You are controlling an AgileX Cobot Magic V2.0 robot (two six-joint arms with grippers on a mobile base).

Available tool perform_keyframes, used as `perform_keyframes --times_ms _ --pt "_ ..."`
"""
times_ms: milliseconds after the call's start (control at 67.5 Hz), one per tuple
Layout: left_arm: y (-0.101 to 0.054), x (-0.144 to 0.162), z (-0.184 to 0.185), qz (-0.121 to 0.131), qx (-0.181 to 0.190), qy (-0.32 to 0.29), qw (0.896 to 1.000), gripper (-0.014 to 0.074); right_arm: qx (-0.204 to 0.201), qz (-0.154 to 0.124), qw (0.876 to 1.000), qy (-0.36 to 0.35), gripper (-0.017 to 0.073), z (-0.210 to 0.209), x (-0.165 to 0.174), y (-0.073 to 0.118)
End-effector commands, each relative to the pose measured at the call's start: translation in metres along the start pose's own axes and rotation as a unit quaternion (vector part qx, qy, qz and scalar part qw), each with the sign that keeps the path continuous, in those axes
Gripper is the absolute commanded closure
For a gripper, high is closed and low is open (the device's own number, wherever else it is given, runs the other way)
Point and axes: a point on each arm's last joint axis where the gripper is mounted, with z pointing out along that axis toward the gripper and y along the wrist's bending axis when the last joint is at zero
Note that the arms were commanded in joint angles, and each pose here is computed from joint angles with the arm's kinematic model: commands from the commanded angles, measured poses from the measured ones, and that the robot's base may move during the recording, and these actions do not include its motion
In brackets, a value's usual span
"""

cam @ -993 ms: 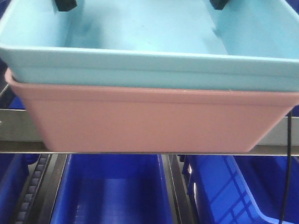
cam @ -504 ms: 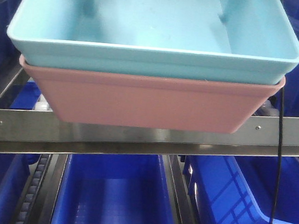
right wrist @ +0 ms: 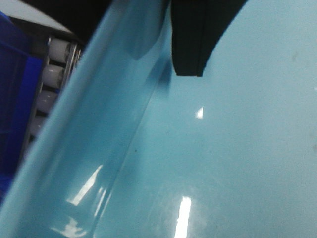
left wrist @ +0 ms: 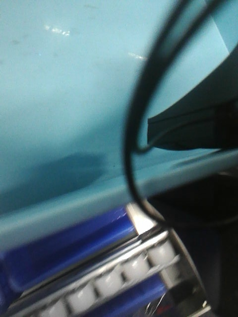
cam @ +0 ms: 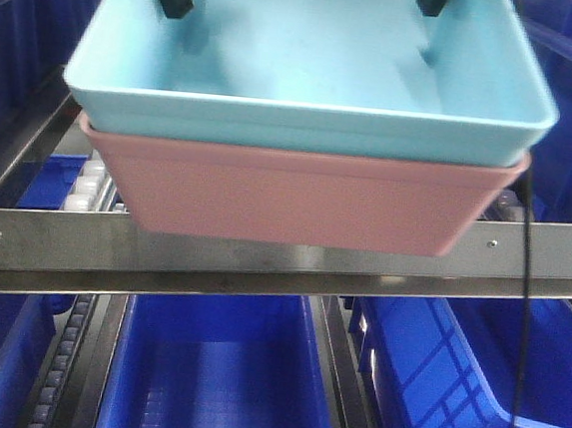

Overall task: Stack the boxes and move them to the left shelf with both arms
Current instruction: 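Raise and push the stacked tubs with both grippers over the shelf rail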

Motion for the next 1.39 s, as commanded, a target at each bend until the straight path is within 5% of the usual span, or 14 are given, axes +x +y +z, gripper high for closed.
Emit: perform_keyframes --times_ms 0,445,978,1126,1378 --pt "-0.032 -0.036 -0.056 0.002 0.089 -0.186 0.978 0.0596 -0.11 0.026 0.989 -0.095 0.0503 -0.034 -0.024 0.035" --pt "-0.026 -0.047 -0.033 0.013 0.063 -0.199 0.978 0.0596 -0.115 0.027 0.985 -0.125 0.0503 -0.032 -0.041 0.036" --pt "-0.033 -0.068 -0.041 0.027 0.084 -0.239 0.967 0.0596 -0.095 0.019 0.988 -0.119 0.0503 -0.031 -0.04 0.029" --pt "-0.044 -0.07 -0.029 0.032 0.134 -0.224 0.965 0.0596 -0.089 0.025 0.99 -0.105 0.0503 -0.03 -0.038 0.021" --pt "-0.088 -0.064 -0.022 0.09 0.163 -0.227 0.956 0.0596 -0.072 0.042 0.992 -0.096 0.0503 -0.029 -0.036 -0.001"
